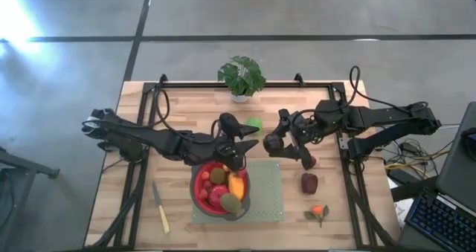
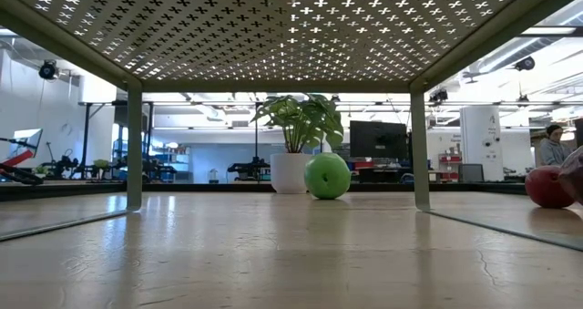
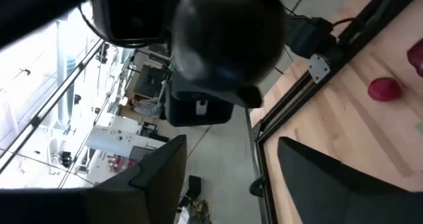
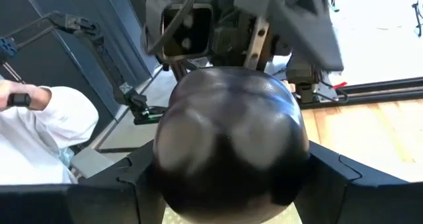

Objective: Pick & Place Fruit
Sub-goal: Put the plum into the red strainer

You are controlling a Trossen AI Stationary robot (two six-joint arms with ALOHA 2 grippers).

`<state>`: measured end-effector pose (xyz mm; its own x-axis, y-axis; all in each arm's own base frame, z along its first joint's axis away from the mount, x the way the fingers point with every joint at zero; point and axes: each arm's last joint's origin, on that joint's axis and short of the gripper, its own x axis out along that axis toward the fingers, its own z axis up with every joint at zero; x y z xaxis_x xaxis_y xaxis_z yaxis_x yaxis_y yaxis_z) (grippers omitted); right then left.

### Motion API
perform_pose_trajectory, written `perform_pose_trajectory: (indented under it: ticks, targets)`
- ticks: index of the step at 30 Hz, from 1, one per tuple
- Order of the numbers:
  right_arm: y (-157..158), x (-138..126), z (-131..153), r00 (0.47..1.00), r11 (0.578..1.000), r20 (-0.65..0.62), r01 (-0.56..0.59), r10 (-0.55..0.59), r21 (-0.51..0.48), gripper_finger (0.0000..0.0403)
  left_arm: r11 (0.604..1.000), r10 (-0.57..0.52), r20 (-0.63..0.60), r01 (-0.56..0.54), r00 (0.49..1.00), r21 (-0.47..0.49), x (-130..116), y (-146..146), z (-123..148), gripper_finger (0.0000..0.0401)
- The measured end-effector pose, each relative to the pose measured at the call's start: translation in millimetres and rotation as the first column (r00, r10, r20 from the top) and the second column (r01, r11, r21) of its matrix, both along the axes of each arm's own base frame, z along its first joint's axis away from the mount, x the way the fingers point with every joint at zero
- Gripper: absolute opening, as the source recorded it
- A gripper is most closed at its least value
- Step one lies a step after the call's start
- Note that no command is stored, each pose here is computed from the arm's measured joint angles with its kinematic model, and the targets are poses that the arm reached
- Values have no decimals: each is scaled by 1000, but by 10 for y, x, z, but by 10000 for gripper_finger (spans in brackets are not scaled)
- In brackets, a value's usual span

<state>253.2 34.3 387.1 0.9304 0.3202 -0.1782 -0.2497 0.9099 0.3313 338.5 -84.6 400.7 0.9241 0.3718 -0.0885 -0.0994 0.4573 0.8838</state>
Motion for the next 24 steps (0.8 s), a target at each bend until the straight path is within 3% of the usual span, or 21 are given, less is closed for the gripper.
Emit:
perform_pose_trajectory:
  ticks: [9, 12, 15, 18, 24]
  targets:
    - [2, 4, 0, 1000, 1000, 9, -3, 3, -18, 223, 1000, -13, 6, 13, 1000, 1, -22, -9, 23, 340]
    - [2, 6, 3, 1000, 1000, 13, -2, 2, -17, 225, 998, -14, 18, 15, 1000, -65, -21, -9, 9, 347]
    - [2, 7, 2, 1000, 1000, 13, -1, 1, -17, 239, 998, -66, -12, 66, 998, -15, -12, -3, 2, 348]
    - [2, 7, 2, 1000, 1000, 13, -1, 1, -17, 247, 995, -98, 36, 98, 995, -13, -1, -14, 50, 348]
    - [1, 10, 11, 1000, 1000, 24, 4, -4, -17, 226, 978, -211, 72, 210, 975, 14, 29, 21, 98, 348]
